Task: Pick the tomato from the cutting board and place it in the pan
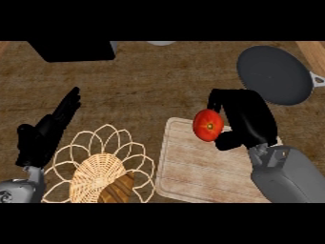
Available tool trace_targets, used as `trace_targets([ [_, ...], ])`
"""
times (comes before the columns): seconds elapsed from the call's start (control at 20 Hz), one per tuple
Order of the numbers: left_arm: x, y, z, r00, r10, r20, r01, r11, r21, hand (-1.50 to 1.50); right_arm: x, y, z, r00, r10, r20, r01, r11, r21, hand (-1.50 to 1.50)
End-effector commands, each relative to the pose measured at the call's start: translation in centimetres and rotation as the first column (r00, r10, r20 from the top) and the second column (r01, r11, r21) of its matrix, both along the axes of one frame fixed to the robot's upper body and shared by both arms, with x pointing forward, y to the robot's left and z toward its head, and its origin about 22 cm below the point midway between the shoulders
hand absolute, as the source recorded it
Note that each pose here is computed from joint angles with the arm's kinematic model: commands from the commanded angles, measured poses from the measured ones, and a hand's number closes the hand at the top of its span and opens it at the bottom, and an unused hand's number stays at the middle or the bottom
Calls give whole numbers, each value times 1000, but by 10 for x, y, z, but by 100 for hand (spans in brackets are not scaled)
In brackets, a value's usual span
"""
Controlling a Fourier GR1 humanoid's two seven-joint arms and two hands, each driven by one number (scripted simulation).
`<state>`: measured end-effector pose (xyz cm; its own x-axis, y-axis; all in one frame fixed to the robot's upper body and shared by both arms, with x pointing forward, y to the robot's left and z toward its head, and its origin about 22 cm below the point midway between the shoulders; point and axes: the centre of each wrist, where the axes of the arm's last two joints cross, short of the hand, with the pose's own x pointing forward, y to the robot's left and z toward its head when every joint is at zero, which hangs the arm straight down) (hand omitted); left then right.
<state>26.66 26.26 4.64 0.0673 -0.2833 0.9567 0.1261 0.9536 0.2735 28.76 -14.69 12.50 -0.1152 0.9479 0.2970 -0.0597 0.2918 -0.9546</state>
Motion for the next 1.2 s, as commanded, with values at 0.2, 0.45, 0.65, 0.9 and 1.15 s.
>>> trace_targets([
  [0.2,6,-5,4,1000,-26,15,27,1000,-16,0,-69,-38,31,956,-108,271,81,991,110,150],
  [0.45,6,-14,13,998,-47,35,47,999,-5,0,-44,-72,-1,929,-233,288,175,961,215,150],
  [0.65,6,-18,6,999,-37,29,37,999,-11,0,-17,-95,-6,919,-293,264,182,909,374,150],
  [0.9,13,-14,8,997,-62,35,62,998,8,0,24,-144,-29,906,-308,291,197,914,354,150],
  [1.15,0,-30,2,997,-70,24,70,998,7,0,60,-169,-47,879,-357,315,271,919,284,150],
])
